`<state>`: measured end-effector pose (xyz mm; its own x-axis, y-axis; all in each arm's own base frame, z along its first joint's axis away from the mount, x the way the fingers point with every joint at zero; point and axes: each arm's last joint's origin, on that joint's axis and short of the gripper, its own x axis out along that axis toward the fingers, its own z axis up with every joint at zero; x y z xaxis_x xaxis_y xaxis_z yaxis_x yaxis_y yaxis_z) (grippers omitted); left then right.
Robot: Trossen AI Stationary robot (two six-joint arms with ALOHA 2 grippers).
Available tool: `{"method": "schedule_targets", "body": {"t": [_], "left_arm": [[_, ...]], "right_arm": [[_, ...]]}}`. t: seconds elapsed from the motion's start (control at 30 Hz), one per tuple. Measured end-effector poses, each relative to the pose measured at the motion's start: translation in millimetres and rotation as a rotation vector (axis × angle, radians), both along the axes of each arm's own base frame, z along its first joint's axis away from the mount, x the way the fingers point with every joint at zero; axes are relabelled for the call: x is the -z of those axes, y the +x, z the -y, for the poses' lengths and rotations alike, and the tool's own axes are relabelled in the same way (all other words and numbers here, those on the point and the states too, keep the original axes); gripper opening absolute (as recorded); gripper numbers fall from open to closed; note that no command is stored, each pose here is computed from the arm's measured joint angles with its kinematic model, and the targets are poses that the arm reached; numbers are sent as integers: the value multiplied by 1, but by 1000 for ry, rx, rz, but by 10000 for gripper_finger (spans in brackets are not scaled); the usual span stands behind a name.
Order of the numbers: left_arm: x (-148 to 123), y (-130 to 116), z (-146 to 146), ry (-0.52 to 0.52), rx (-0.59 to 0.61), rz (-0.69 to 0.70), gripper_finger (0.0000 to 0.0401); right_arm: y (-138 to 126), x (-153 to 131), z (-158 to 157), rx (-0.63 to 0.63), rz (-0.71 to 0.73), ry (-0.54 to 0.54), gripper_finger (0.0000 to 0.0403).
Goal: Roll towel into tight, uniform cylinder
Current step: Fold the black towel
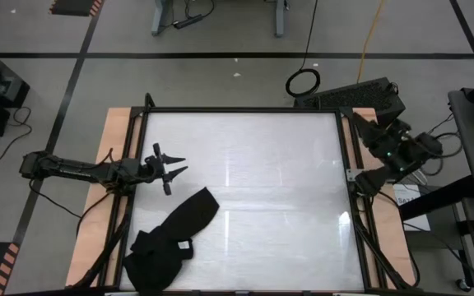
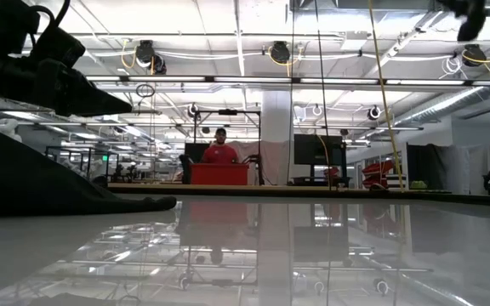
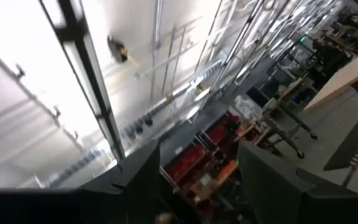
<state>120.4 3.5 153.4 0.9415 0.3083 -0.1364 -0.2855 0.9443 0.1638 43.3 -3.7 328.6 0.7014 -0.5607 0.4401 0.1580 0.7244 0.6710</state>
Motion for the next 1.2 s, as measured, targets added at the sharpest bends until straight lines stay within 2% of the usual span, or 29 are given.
{"method": "schedule_targets", "body": {"t": [0.2, 0.37, 0.47, 0.53, 0.6, 0.67, 0.77, 0.87, 0.93, 1.1, 1.2], "left_arm": [[0, 0, 0, 0, 0, 0, 143], [0, 0, 0, 0, 0, 0, 143], [0, 0, 0, 0, 0, 0, 143], [0, 0, 0, 0, 0, 0, 143], [0, 0, 0, 0, 0, 0, 143], [0, 0, 0, 0, 0, 0, 143], [0, 0, 0, 0, 0, 0, 143], [0, 0, 0, 0, 0, 0, 143], [0, 0, 0, 0, 0, 0, 143], [0, 0, 0, 0, 0, 0, 143], [0, 0, 0, 0, 0, 0, 143]], "right_arm": [[16, -49, -9, -11, -255, -155, 208], [38, -68, -23, -97, -547, -389, 208], [47, -58, -31, -234, -811, -503, 208], [53, -42, -35, -323, -1001, -527, 208], [61, -19, -40, -345, -1185, -544, 208], [74, 4, -47, -331, -1267, -557, 208], [101, 29, -61, -325, -1139, -615, 208], [127, 45, -74, -323, -875, -688, 208], [141, 51, -76, -269, -708, -701, 208], [157, 32, -65, -70, -323, -604, 208], [162, 9, -61, -30, -141, -645, 208]]}}
